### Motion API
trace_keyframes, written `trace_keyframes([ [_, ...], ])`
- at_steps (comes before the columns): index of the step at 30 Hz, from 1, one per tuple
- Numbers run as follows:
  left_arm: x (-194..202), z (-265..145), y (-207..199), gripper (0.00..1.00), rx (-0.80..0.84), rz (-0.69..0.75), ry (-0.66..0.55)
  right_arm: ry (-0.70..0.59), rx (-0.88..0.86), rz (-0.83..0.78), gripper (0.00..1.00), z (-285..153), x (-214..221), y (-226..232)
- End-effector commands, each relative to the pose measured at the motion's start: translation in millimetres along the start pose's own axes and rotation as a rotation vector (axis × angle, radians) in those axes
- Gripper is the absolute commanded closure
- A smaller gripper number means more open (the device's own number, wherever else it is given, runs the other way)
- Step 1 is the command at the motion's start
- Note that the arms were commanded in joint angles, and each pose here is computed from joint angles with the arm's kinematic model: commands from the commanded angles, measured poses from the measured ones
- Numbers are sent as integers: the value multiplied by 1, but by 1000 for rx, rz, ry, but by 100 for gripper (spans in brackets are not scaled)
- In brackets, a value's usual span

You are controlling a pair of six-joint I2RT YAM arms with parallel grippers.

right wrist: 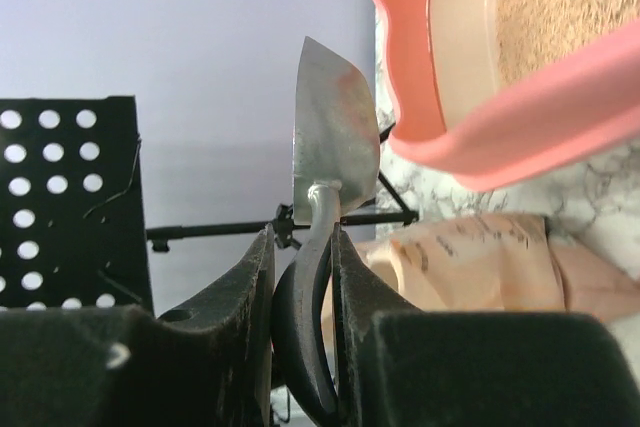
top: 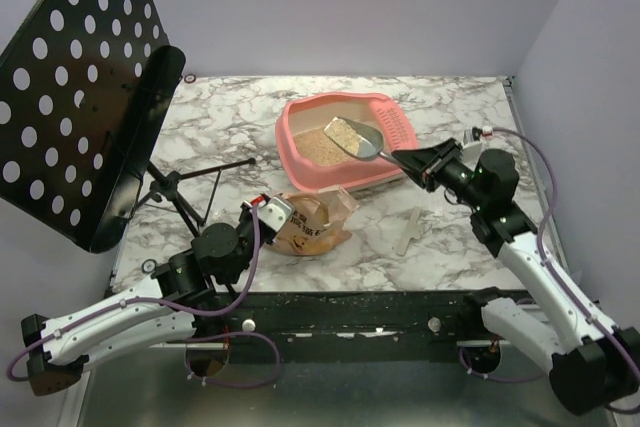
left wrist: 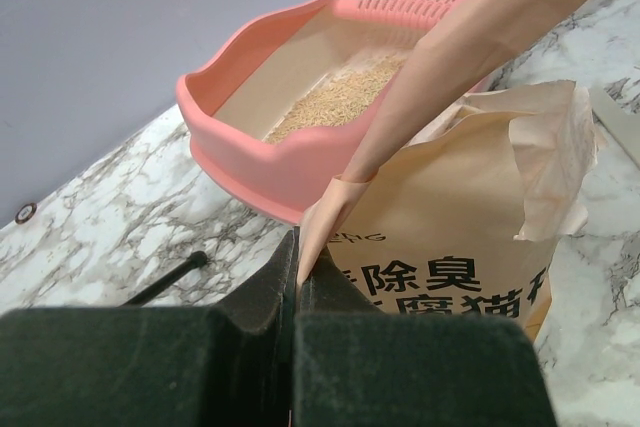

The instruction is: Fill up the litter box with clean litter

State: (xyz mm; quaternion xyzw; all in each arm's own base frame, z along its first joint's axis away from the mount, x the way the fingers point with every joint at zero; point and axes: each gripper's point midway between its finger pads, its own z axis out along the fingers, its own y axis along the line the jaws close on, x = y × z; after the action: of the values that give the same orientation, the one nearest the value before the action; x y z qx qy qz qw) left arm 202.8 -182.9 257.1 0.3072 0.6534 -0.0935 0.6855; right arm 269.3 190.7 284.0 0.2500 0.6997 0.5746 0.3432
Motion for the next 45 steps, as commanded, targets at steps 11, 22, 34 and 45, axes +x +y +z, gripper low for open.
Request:
trace_keyframes([
  [11, -34, -10, 25, 100, -83, -55, -116, -11, 242, -480, 100, 84, -67, -14],
  [22, -31, -8, 20, 100, -60, -56, -105, 113, 512, -849, 100, 107, -101, -66],
  [34, -23, 1, 6, 97, -1, -30, -57, 230, 530, -1181, 100, 147, -87, -30],
  [45, -16, 4, 8, 100, -23, -23, -29, 158, 648, -1463, 100, 138, -84, 25],
])
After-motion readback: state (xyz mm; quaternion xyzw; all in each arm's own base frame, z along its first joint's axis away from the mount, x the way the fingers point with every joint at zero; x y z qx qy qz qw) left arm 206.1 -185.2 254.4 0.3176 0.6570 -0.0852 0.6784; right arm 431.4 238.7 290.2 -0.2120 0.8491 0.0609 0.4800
